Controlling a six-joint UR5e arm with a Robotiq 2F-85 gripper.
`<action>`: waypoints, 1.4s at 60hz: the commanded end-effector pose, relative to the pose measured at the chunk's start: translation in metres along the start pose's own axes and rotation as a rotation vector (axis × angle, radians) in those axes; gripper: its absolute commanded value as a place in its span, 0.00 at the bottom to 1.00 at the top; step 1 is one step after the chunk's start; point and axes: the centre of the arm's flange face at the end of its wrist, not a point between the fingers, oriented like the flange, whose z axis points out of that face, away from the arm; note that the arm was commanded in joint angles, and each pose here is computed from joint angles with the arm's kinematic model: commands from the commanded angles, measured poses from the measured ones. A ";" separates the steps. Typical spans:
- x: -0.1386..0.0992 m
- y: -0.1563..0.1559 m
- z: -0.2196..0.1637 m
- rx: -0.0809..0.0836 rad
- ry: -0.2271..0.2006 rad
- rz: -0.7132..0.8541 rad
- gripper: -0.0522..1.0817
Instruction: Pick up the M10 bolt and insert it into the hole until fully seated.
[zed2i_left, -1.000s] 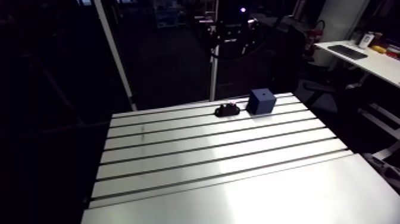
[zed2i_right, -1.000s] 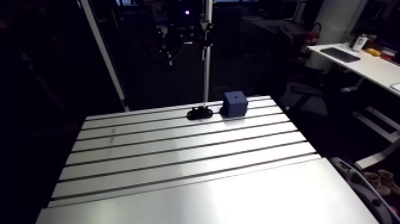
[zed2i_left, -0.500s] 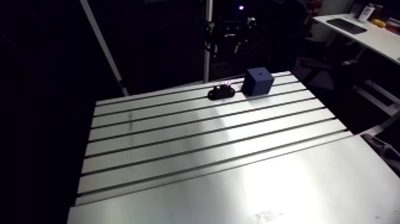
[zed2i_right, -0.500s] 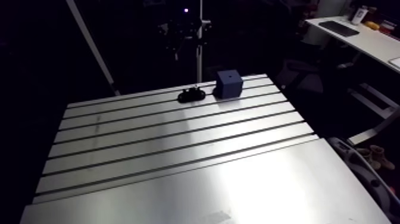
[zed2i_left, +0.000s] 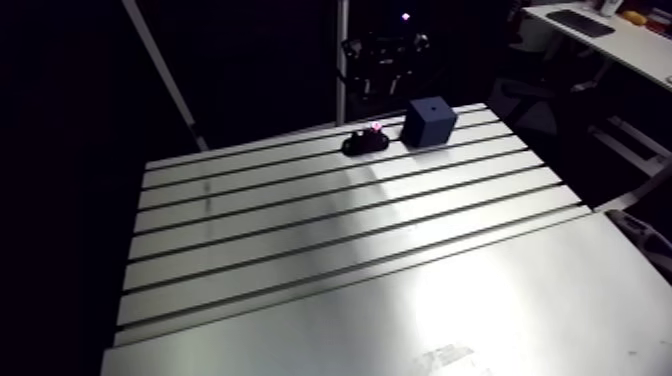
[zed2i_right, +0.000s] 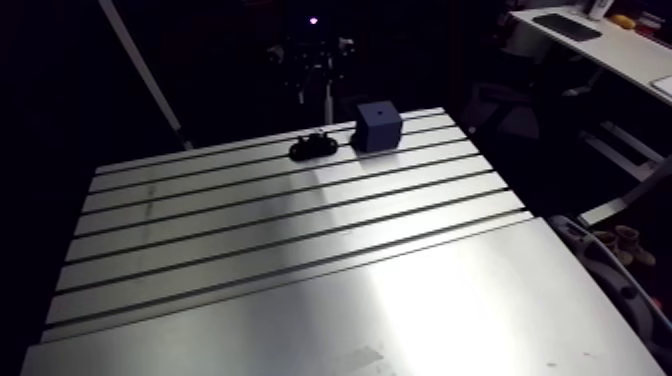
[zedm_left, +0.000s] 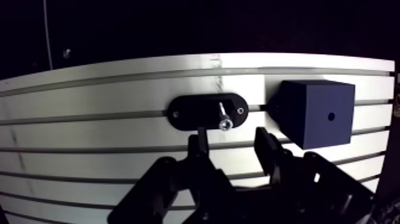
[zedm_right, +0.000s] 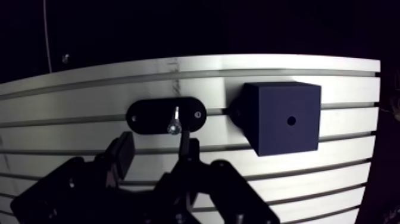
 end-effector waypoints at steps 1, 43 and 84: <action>-0.002 0.005 0.015 0.006 -0.024 0.004 0.50; -0.003 0.003 0.033 0.011 -0.052 -0.014 0.56; -0.003 0.006 0.052 0.013 -0.076 -0.020 0.56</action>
